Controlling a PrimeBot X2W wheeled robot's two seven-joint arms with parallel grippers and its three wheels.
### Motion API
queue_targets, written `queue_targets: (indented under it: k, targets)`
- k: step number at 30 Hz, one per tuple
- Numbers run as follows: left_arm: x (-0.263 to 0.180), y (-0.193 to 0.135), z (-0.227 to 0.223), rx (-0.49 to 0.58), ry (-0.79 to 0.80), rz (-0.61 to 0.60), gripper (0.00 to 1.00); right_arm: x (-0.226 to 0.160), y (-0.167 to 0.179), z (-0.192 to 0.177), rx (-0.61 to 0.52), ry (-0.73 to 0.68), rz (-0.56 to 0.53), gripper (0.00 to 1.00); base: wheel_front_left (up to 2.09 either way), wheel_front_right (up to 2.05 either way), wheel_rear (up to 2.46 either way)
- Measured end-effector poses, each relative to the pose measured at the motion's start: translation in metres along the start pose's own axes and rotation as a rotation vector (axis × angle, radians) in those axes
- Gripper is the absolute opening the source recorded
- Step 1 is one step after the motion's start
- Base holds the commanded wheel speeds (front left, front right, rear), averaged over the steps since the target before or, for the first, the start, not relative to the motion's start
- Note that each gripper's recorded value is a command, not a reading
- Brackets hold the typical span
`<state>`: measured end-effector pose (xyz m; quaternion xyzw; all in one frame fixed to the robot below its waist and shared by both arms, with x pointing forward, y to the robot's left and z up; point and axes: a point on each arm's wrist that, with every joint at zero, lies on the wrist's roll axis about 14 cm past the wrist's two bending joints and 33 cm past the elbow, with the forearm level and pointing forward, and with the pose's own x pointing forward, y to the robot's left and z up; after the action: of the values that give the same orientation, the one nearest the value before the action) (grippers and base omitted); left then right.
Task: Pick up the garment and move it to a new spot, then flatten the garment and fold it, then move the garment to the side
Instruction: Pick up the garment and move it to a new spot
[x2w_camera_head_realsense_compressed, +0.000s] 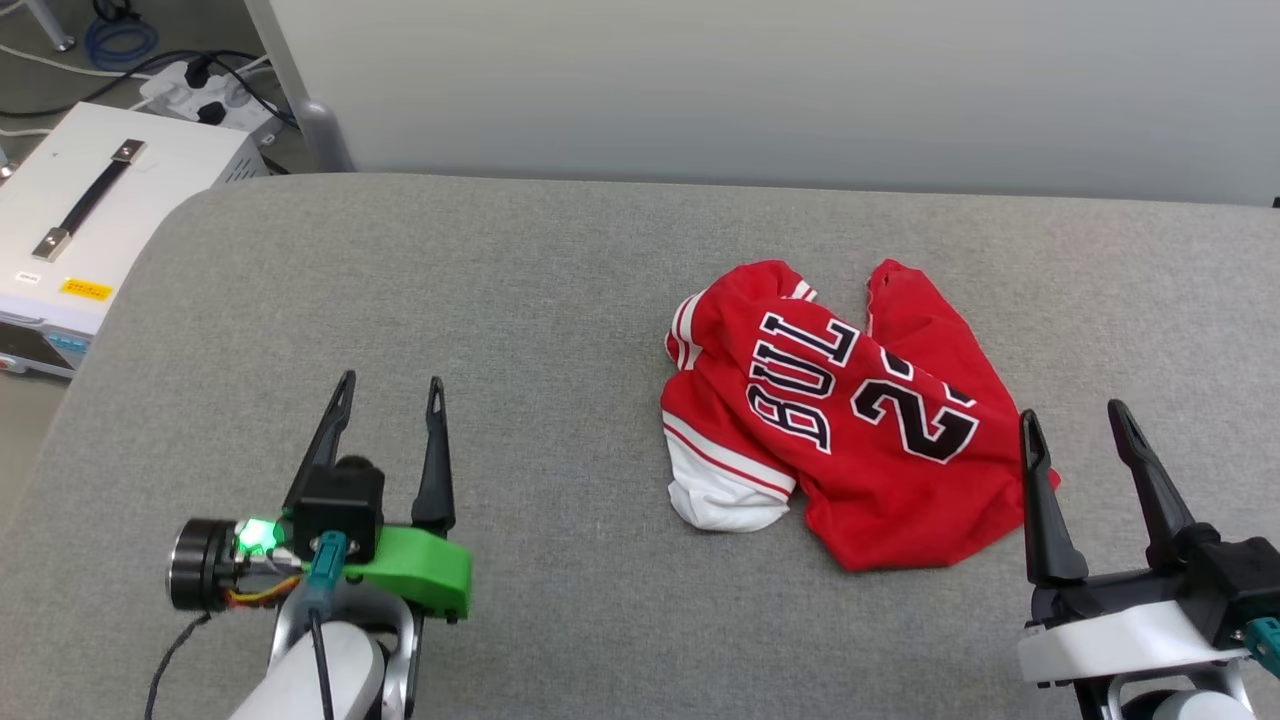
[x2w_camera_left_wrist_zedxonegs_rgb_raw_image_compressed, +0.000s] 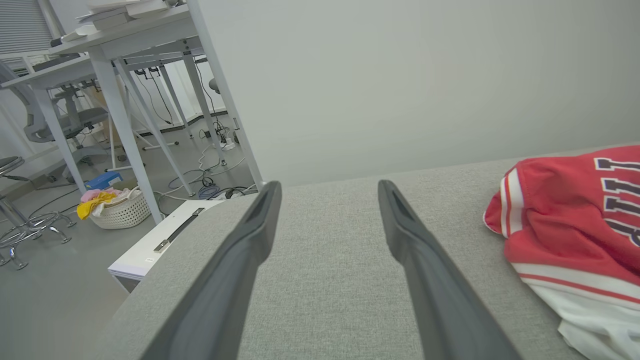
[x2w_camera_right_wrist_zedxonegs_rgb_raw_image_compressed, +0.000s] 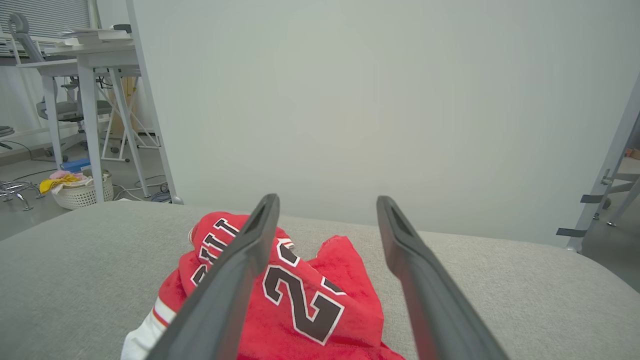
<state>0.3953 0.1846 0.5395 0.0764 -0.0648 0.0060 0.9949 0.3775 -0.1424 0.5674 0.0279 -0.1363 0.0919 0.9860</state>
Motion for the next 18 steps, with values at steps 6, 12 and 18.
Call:
queue_targets:
  k: [6, 12, 18]
  targets:
    - [-0.031, 0.007, -0.002, -0.044, 0.002, 0.050, 1.00, -0.008, 0.009, -0.009, 0.017, 0.036, 0.020, 1.00, 0.00, 0.00, 0.00]
    - [-0.049, -0.002, -0.005, -0.076, 0.005, 0.031, 1.00, -0.018, 0.010, -0.014, 0.027, 0.059, 0.020, 1.00, 0.00, 0.00, 0.00]
    - [-0.055, -0.010, -0.006, -0.091, 0.003, 0.007, 1.00, -0.031, 0.006, -0.021, 0.030, 0.091, 0.002, 1.00, 0.00, 0.00, 0.00]
